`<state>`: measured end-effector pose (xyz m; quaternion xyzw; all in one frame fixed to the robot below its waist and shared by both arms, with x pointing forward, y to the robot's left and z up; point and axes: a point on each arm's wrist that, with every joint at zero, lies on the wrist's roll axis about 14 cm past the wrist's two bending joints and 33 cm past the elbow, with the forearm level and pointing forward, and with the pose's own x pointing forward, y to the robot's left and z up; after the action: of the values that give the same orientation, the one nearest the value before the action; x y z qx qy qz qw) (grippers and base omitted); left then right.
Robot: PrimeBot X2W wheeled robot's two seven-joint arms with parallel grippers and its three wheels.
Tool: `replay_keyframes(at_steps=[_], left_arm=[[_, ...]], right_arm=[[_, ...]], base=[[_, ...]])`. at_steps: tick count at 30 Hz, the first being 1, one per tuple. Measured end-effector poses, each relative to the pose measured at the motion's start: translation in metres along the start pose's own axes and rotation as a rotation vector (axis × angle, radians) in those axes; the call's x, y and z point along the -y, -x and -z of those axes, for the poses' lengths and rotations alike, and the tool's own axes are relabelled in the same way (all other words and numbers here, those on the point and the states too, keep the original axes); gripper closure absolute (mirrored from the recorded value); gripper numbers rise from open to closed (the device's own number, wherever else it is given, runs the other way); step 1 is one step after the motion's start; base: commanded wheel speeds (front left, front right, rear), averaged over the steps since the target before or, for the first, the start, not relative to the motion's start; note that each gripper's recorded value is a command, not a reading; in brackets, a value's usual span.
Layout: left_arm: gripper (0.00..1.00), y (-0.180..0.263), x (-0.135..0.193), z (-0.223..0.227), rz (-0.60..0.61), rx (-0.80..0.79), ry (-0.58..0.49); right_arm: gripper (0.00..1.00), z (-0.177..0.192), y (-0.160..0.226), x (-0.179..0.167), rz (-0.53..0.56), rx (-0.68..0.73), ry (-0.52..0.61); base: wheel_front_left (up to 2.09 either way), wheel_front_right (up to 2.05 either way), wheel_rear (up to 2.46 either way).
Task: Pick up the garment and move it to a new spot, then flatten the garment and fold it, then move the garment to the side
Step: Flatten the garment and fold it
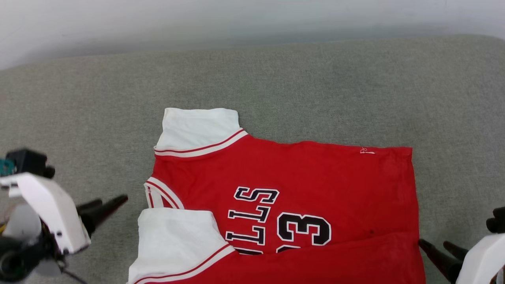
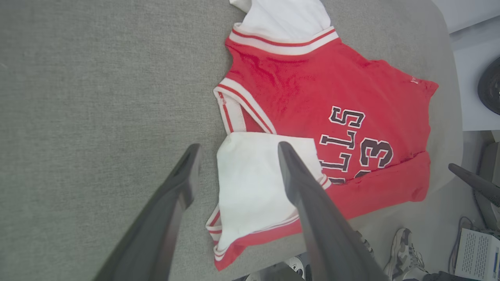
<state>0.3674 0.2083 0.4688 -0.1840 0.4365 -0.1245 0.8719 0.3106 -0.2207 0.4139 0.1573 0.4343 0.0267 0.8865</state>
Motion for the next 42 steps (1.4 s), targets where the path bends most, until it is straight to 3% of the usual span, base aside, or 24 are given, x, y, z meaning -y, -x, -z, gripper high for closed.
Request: replay_keyframes(at_steps=[8,14,26,42], left_arm=[[0.00,-0.036,0.019,-0.084,0.020,0.055,-0.053],[0.00,-0.080,0.009,-0.137,-0.072,0.114,-0.090],[0.00,-0.167,-0.002,-0.109,-0.108,-0.104,-0.180],[0.00,-0.192,-0.008,-0.098,-0.091,-0.166,-0.177]], right_arm=[[0.00,-0.015,-0.013,-0.003,0.001,0.021,-0.012],[0.00,-0.027,-0.023,-0.008,-0.007,0.048,-0.001],[0.00,-0.048,-0.028,0.010,0.057,0.107,-0.003],[0.00,-0.049,-0.036,0.007,0.059,0.108,0.009]], base=[[0.00,0.00,0.00],[0.00,0.00,0.00],[0.00,0.00,0.00],[0.00,0.00,0.00]])
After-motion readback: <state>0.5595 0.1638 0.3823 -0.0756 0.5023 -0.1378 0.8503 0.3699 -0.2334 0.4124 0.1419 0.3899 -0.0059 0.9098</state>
